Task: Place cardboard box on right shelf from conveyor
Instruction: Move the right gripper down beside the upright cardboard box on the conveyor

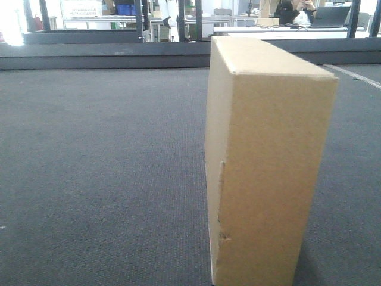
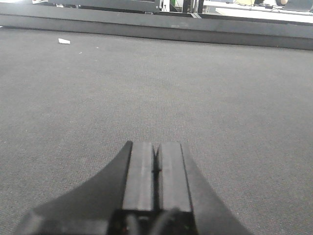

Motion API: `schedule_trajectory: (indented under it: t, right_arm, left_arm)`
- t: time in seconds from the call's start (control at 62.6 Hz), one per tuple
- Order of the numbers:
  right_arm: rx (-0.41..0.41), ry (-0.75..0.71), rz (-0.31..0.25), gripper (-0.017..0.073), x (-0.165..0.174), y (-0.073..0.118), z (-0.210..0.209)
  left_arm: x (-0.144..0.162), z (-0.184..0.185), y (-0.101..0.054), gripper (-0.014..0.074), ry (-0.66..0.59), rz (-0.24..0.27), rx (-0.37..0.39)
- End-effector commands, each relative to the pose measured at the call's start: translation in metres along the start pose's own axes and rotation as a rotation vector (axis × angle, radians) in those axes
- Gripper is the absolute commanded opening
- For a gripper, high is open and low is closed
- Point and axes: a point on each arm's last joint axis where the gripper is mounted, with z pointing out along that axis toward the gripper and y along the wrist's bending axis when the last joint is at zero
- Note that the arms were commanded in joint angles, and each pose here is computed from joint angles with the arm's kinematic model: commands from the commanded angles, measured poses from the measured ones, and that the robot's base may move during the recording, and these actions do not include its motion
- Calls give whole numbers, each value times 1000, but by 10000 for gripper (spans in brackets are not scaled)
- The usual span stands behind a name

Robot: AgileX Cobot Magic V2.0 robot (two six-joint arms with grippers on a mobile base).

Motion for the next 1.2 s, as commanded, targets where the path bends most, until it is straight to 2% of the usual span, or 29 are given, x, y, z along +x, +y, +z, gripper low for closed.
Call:
schedule_trajectory:
  t: [0.0, 0.959, 1.182]
  right_arm:
    - [-11, -126, -4, 55, -15, 1, -3]
    - [-11, -136, -14, 55, -16, 2, -3]
    - [-24, -256, -14, 55, -46, 5, -9]
  left_arm:
    - [-5, 0, 0, -116, -85, -3, 2]
    - [-5, 0, 0, -116, -85, -3, 2]
    - [-5, 0, 0, -116, -85, -3, 2]
